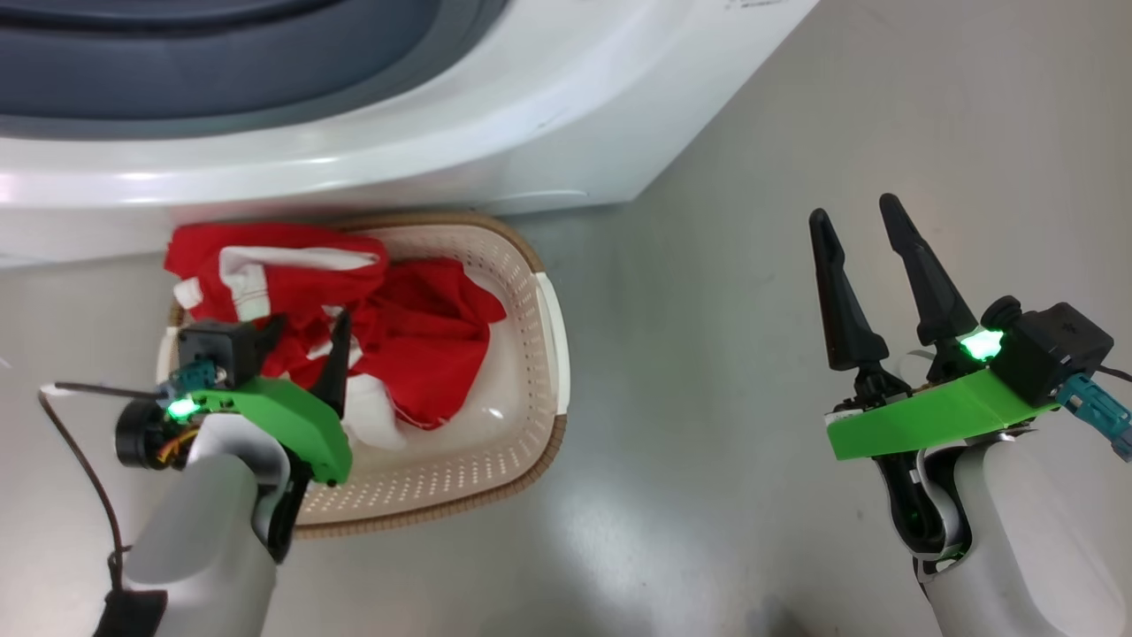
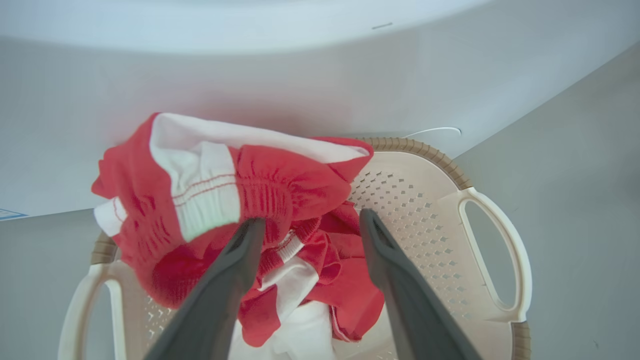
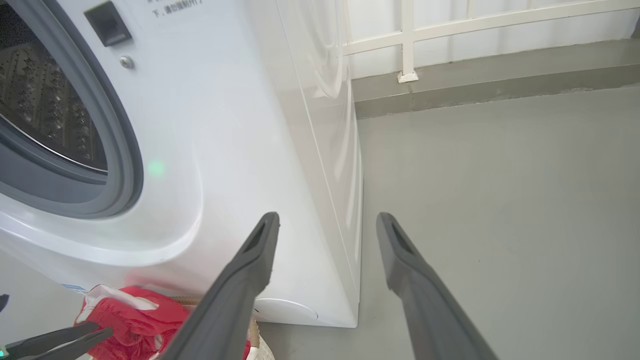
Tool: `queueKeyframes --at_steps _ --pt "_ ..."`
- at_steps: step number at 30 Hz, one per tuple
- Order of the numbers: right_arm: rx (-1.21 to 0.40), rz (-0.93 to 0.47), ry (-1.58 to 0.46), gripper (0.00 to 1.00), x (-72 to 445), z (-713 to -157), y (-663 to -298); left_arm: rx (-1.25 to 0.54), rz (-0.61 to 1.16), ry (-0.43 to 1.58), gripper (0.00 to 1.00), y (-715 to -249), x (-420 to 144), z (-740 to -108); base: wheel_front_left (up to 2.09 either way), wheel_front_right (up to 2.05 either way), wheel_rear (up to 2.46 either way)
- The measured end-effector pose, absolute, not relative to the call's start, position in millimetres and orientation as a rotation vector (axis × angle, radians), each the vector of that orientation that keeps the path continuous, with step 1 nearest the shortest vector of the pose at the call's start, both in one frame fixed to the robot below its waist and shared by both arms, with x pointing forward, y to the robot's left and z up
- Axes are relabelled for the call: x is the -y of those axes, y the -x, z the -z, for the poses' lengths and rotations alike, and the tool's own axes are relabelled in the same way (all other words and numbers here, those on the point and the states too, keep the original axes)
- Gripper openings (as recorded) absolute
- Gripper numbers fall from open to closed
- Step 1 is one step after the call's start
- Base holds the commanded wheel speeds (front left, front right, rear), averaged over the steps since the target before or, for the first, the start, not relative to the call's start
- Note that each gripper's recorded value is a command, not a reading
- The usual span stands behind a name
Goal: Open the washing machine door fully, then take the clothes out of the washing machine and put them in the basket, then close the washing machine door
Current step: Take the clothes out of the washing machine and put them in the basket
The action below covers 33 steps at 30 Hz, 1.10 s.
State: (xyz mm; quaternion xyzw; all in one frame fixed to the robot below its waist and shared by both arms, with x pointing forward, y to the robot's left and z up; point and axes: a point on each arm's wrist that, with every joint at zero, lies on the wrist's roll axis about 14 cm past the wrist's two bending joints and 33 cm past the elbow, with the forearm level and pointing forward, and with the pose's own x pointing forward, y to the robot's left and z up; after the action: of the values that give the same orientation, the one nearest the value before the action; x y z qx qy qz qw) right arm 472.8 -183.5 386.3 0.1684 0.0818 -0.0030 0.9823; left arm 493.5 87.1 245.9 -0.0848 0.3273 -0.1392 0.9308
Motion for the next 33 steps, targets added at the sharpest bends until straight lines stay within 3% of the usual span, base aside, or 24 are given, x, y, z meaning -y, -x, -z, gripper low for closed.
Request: queueKeyframes --at_steps 7,33 --pt "-0.129 -0.013 -0.343 1.00 177.6 -405.3 -470.6 -0.575 0.257 0.207 1.00 -495.5 -92.3 -283.1 0.00 0.00 0.00" --pt "-0.082 -0.032 -0.325 1.00 180.4 -447.8 -407.1 -0.219 0.130 0.159 1.00 -457.0 -148.5 -413.5 0.00 0.00 0.00"
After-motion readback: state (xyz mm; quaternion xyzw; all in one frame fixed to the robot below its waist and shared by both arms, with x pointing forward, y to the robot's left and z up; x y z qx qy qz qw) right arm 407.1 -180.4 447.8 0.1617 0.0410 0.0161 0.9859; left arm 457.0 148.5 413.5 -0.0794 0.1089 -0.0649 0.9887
